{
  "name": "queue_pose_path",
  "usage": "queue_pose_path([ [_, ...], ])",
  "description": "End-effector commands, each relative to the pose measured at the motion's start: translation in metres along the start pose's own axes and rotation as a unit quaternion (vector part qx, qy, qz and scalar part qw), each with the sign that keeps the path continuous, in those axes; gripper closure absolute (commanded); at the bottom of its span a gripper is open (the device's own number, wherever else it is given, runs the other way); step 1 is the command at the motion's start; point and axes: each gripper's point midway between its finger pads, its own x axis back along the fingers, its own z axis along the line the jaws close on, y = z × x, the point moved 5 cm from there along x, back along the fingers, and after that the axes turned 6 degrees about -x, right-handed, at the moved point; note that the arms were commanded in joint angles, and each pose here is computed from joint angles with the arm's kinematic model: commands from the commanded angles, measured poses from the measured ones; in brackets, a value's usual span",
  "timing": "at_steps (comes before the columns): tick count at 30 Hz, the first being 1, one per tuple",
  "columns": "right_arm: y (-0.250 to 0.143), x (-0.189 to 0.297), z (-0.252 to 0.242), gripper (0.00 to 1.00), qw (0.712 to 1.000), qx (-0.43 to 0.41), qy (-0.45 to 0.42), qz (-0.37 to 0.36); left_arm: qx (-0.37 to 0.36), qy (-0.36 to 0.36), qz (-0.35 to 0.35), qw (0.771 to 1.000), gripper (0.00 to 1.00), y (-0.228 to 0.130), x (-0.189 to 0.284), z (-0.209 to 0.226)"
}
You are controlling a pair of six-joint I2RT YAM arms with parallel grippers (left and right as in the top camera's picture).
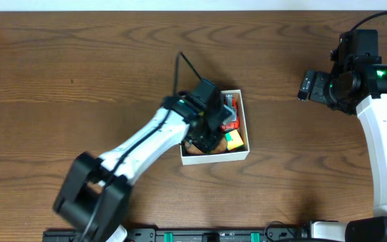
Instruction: Pack container
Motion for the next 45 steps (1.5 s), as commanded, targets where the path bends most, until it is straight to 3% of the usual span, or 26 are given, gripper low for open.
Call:
queue_pose_path([
  [1, 0.001, 0.003, -0.003, 0.03, 1.0, 0.005, -0.004, -0.007, 0.02, -0.087, 0.08, 0.993, 0.94, -0.025, -0.043, -0.032],
  [5, 0.001, 0.003, -0.003, 0.03, 1.0, 0.005, -0.004, -0.007, -0.005, -0.091, 0.091, 0.992, 0.94, -0.026, -0.052, -0.047],
  [14, -0.001, 0.003, -0.004, 0.04, 1.0, 0.005, -0.006, -0.002, 0.003, -0.087, 0.075, 0.993, 0.94, -0.02, -0.047, -0.036],
  [20, -0.001, 0.003, -0.004, 0.04, 1.0, 0.005, -0.006, -0.002, -0.006, -0.036, 0.089, 0.995, 0.94, -0.015, -0.019, -0.021],
  [33, -0.001, 0.003, -0.004, 0.03, 1.0, 0.005, -0.006, -0.002, -0.062, 0.038, 0.002, 0.997, 0.94, 0.001, 0.053, -0.032],
  [39, -0.001, 0.003, -0.004, 0.08, 1.0, 0.011, -0.006, -0.002, 0.035, 0.196, -0.014, 0.98, 0.95, -0.011, 0.092, 0.006],
  [45, 0.0, 0.003, -0.004, 0.08, 1.0, 0.01, -0.005, -0.005, 0.048, 0.165, -0.016, 0.985, 0.94, -0.012, 0.09, 0.017],
])
